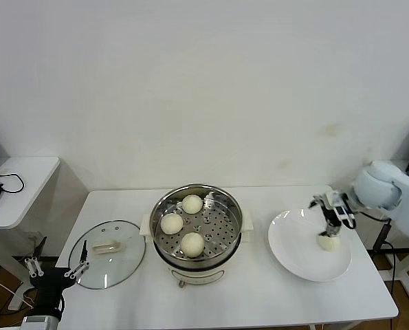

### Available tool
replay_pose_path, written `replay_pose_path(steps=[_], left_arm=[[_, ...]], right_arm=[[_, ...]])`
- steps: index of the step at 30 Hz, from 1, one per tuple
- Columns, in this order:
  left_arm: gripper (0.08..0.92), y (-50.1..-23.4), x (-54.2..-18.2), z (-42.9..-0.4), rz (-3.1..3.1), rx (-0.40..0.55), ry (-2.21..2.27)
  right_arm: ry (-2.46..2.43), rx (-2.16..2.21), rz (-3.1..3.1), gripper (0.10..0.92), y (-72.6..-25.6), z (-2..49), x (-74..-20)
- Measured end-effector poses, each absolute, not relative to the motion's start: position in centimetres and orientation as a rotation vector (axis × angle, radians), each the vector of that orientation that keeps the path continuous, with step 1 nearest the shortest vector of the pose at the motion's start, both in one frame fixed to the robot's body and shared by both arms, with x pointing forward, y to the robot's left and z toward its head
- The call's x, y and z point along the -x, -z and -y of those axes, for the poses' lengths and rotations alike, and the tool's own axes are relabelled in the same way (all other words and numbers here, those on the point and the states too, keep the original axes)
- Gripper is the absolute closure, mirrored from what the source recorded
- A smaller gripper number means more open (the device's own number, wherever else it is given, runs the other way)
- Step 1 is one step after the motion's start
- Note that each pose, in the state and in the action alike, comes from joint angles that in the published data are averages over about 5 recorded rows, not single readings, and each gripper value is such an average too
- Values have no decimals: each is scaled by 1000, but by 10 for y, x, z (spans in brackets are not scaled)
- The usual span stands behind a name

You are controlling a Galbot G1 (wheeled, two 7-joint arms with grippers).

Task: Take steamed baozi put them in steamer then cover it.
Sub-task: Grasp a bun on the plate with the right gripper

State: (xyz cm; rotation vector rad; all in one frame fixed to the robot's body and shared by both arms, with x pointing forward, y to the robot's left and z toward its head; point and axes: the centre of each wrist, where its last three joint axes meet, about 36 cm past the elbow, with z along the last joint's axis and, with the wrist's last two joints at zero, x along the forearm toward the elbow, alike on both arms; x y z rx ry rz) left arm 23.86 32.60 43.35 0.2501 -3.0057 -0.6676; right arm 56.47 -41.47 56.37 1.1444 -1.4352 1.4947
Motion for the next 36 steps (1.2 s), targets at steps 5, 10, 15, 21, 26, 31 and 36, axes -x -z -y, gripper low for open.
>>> replay_pose_path(steps=[5, 10, 15, 21, 26, 31, 36], left_arm=[[177, -432, -238, -326, 2998, -254, 671], [177, -430, -236, -329, 2986, -264, 674], [177, -428, -235, -331, 2976, -276, 674], [177, -426, -235, -334, 2970, -287, 676], [177, -426, -235, -336, 2968, -292, 678], [177, -426, -236, -337, 2969, -294, 681], [177, -427, -236, -336, 2971, -295, 679]], right_arm=[[-1454, -1092, 1410, 200, -543, 440, -570], [-1422, -1061, 1383, 199, -521, 454, -577], [-1398, -1046, 1368, 200, -500, 461, -584], [-1380, -1037, 1359, 200, -478, 462, -594], [-1364, -1031, 1361, 200, -461, 461, -600], [-1350, -1028, 1363, 238, -449, 458, -606], [-1340, -1027, 1366, 320, -445, 456, -610]])
